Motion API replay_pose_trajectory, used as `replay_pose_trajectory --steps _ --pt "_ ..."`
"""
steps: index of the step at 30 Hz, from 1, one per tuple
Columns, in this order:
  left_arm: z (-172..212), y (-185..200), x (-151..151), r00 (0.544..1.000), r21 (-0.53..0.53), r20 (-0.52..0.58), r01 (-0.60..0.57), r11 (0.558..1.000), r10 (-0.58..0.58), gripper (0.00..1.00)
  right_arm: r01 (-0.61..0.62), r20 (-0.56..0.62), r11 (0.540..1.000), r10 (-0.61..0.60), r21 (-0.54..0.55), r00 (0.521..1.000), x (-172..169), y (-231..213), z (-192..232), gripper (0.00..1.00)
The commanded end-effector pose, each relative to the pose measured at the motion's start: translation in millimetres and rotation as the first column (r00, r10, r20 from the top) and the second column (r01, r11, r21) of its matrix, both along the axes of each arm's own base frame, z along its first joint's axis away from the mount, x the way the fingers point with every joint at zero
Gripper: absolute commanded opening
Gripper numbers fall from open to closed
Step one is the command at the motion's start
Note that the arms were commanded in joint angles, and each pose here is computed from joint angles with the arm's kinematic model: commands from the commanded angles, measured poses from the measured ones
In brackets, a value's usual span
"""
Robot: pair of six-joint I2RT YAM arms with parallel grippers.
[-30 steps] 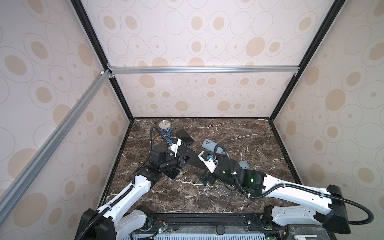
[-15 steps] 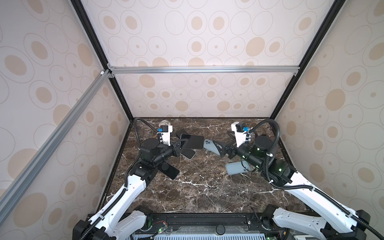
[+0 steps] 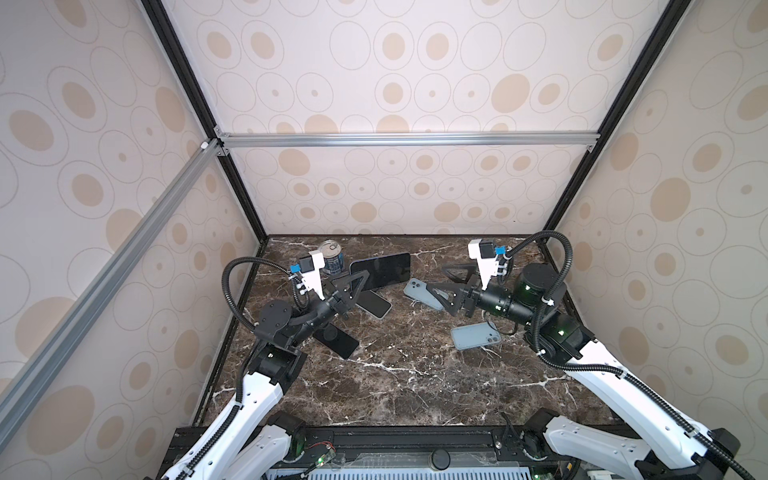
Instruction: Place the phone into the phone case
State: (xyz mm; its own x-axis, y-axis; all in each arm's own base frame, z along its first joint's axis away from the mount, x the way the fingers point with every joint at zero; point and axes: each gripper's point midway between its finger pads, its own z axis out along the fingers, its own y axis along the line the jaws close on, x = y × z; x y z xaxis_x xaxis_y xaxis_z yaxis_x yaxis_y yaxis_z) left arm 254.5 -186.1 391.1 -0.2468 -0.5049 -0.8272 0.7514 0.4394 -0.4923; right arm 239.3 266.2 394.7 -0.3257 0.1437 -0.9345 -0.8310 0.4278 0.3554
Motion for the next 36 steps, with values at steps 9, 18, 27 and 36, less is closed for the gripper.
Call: replay_pose_trajectory --steps 9,18,27,36 --pt "58.9 -1.1 -66.5 0.941 -0.105 0.272 0.235 0.966 -0.200 0.00 -0.133 0.021 0.989 0.132 0.067 0.991 2.0 23.3 14.7 0.80" --pt "60.6 -3.8 -71.2 0.934 -0.104 0.266 0.275 0.956 -0.239 0.00 -0.386 0.093 0.912 0.376 0.140 0.922 -26.6 41.7 39.8 0.71" --pt "55.7 -5.6 -67.1 0.937 -0.121 0.239 0.287 0.950 -0.253 0.00 -0.474 0.088 0.868 0.466 0.147 0.881 -38.9 45.2 45.8 0.45" --pt "49.1 -10.0 -59.9 0.936 -0.152 0.202 0.322 0.935 -0.289 0.00 -0.499 0.054 0.855 0.496 0.144 0.867 -35.4 51.5 35.6 0.41"
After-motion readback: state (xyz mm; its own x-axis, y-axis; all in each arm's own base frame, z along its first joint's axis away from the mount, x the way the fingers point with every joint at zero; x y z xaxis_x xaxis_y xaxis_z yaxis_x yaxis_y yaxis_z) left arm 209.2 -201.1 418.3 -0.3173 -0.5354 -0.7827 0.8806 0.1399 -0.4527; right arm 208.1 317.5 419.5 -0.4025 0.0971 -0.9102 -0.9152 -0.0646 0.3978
